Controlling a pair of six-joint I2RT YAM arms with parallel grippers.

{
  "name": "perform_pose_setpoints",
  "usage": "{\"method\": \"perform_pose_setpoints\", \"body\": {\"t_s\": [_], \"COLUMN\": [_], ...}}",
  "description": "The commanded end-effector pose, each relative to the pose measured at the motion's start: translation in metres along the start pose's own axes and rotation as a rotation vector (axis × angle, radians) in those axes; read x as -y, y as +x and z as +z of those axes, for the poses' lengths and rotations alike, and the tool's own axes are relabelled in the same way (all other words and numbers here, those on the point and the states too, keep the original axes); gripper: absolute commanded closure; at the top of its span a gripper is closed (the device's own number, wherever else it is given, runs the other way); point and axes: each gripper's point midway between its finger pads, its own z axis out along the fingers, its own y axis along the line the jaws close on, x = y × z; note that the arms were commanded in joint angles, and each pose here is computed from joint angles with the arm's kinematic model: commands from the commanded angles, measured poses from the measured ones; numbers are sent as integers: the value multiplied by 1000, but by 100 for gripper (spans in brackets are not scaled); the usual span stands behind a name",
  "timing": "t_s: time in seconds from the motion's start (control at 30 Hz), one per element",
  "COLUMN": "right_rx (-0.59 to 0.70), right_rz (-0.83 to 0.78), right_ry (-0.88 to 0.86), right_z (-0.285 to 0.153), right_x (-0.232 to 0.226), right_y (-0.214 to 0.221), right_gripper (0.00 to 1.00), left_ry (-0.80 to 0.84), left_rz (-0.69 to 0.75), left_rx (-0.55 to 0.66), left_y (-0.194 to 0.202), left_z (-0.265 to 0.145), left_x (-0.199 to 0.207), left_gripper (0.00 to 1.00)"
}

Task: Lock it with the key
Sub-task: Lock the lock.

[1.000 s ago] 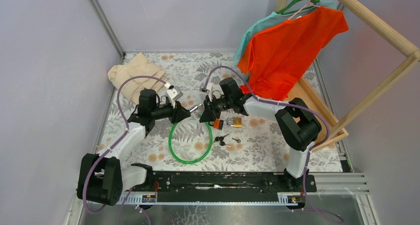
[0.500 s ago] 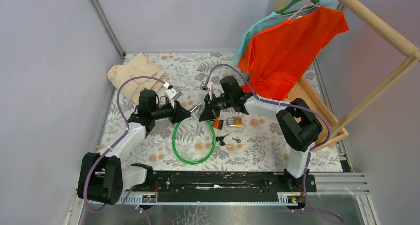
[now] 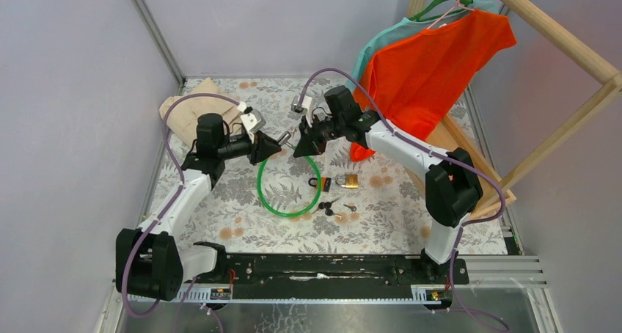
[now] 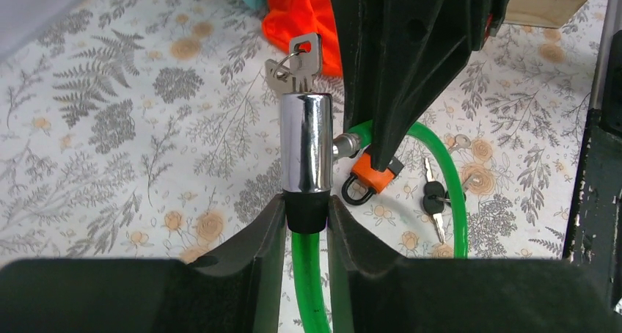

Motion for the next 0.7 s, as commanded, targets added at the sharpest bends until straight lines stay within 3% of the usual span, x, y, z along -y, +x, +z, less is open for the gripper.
{"method": "perform_pose_setpoints", "body": {"t_s": [0.0, 0.57, 0.67], "right_rx": [145, 135, 130], "right_rz": [-264, -351, -362], "right_ry": [35, -4, -13], "right_z": [-23, -36, -35], "right_x": [-16, -37, -39], "right_y": [-74, -86, -88], "right_gripper": [100, 100, 100], "left_ry": [205, 328, 342], "left_rz": [26, -111, -124], "left_rx": [39, 63, 65], "left_y": [-16, -30, -35], "left_z": [1, 2, 2], "left_x": [37, 53, 54], "left_gripper": [88, 58, 57]}}
